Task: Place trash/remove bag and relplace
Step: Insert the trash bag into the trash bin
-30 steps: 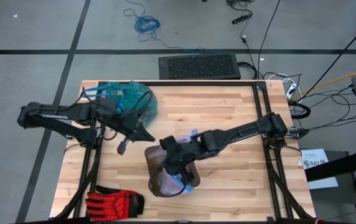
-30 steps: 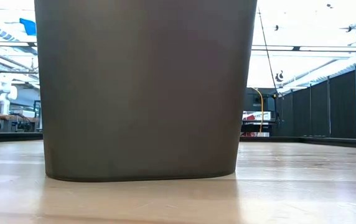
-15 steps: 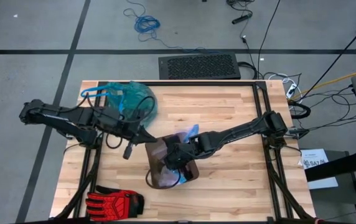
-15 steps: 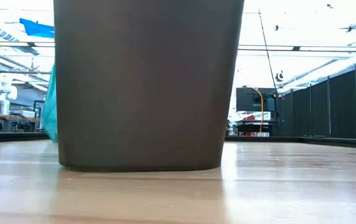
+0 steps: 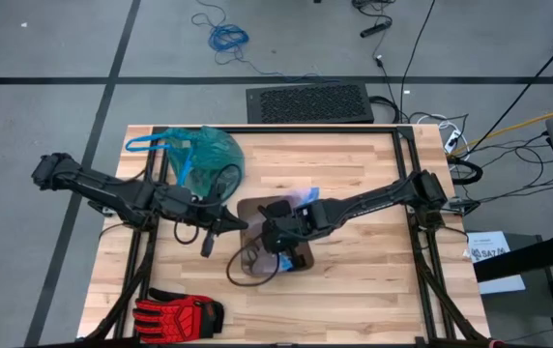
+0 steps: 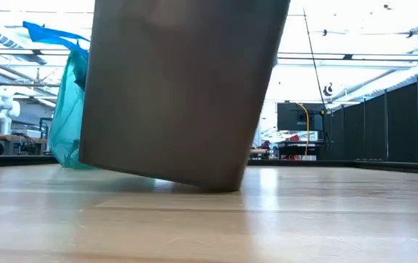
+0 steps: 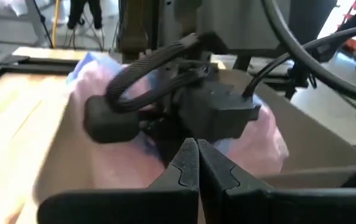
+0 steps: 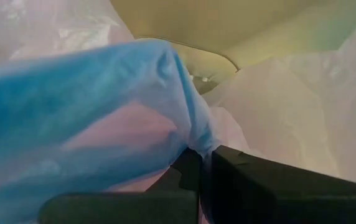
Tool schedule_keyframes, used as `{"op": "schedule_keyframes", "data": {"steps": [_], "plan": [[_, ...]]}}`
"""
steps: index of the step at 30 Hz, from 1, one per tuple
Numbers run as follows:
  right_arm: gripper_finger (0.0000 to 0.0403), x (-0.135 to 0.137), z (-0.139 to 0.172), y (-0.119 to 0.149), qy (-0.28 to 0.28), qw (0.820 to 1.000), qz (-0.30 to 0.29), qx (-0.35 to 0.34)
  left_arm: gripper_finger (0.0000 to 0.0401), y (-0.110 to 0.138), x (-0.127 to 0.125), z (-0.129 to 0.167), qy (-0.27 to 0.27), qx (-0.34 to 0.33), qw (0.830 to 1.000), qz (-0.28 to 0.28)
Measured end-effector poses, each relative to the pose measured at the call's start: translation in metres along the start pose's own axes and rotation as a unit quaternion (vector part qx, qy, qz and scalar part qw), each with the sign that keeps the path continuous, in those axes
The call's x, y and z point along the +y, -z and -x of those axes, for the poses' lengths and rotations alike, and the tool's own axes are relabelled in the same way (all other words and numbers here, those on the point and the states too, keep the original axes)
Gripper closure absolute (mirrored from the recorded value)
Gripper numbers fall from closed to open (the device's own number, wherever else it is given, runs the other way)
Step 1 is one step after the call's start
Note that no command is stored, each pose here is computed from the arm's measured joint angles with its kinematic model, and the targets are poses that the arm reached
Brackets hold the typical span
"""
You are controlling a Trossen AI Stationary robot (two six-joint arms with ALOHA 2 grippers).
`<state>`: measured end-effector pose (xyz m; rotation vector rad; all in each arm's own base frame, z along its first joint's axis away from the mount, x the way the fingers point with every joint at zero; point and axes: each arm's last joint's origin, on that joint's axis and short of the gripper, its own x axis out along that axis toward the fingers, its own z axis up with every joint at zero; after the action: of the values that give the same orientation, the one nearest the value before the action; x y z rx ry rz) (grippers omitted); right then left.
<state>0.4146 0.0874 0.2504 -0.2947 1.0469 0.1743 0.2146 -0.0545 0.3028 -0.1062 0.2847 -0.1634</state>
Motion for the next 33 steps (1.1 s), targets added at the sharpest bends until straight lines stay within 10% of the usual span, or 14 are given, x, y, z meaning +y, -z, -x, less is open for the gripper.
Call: {"op": "schedule_keyframes", "data": {"steps": [17,33], "plan": [[0.0403,-0.015,0.059,-0.054,0.033,0.985,0.065,-0.159,0.0401,0.015,-0.009,-0.002,-0.028,-0.010,0.999,-0.018],[0.0403,-0.004,-0.059,-0.026,-0.045,0.997,0.054,0.007,0.0401,0.017,-0.022,0.004,-0.037,-0.010,0.999,-0.034]]}}
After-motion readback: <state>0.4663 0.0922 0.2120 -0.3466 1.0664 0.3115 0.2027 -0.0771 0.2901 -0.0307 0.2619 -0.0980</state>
